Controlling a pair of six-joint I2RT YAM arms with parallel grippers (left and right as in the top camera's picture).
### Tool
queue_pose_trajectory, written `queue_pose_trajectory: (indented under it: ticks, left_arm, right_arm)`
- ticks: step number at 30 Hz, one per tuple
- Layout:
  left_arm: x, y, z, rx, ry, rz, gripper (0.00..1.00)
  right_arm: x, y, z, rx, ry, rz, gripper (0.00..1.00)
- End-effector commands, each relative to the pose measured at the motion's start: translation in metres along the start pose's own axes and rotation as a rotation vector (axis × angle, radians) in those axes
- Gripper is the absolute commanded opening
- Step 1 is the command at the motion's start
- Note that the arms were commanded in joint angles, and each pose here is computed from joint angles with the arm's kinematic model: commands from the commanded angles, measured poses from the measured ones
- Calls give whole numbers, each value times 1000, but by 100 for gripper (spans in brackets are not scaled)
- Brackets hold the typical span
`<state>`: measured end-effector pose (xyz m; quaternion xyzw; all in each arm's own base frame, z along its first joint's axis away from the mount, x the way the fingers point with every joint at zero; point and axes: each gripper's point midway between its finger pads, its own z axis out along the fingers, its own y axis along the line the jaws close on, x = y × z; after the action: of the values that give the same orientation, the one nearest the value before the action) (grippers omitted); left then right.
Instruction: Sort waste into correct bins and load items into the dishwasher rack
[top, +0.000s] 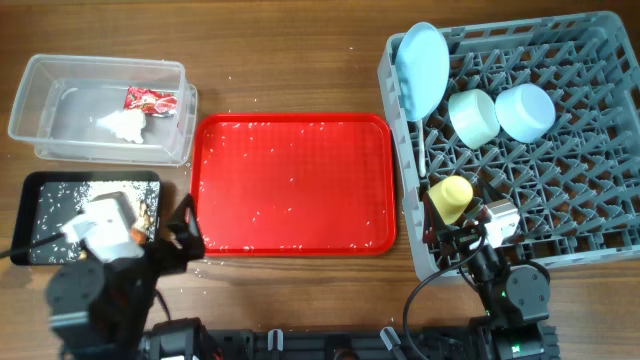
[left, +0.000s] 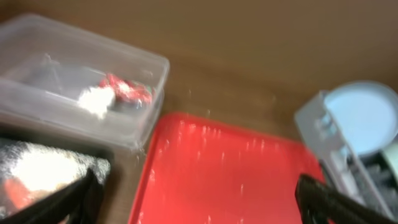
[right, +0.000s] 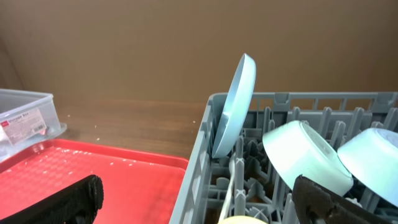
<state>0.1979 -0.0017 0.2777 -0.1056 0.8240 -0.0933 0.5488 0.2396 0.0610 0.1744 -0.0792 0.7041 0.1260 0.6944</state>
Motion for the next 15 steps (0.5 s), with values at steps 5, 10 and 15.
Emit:
queue_pose_trajectory:
  ticks: [5, 10, 15]
  left_arm:
    - [50, -6, 50, 205, -246, 118, 100]
    - [91, -2, 73, 232, -201, 120, 100]
    - [98, -8, 83, 273, -247, 140, 100]
  right_arm:
    - [-2, 1, 0, -7, -9, 12, 100]
    - [-2, 1, 0, -7, -9, 12, 100]
    - [-2, 1, 0, -7, -9, 12, 100]
